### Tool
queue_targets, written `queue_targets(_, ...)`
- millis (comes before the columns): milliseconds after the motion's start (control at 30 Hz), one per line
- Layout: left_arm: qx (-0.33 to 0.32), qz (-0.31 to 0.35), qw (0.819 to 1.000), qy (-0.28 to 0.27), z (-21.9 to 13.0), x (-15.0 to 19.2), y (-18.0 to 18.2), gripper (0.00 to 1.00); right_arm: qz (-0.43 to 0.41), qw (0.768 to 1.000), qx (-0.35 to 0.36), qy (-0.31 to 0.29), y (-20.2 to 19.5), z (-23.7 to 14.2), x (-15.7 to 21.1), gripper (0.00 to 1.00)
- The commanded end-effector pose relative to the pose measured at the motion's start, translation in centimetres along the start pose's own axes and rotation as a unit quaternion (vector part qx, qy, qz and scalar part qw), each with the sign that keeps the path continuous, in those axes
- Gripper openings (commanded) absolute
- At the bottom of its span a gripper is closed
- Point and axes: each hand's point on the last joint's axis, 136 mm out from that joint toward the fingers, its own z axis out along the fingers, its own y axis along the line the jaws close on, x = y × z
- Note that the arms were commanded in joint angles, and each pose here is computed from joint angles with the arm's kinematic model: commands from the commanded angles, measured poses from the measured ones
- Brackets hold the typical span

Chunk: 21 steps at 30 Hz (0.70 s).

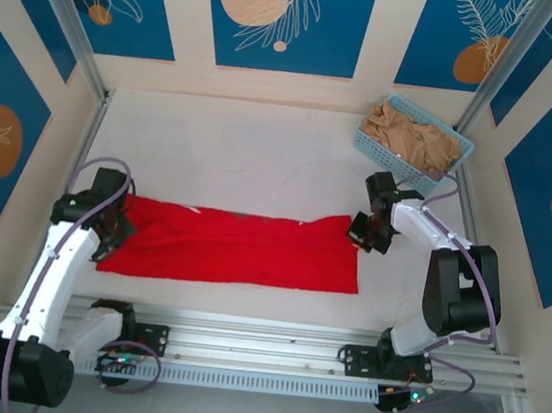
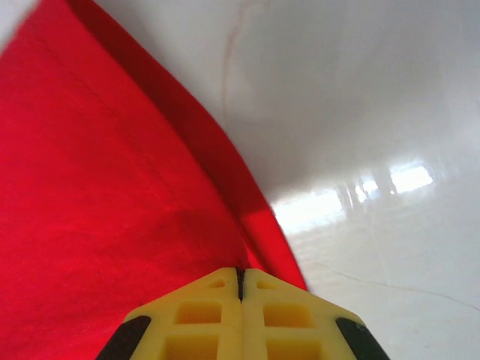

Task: Fold and stack the t-shirts

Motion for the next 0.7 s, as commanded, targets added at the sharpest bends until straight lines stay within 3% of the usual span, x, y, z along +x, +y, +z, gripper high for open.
queue_targets(0,-0.017,-0.033,0.999,0.026,1.2,1.6,1.0,0.0,0.022,1.0,0.013,0.018,-0.9,0.6,1.2,0.0)
queue_targets(667,-0.046,-0.033,0.998,0.042,3.0,2.1,1.0,0.0,0.036,0.999,0.011,0.036,-1.0,-1.3,3.5,0.0)
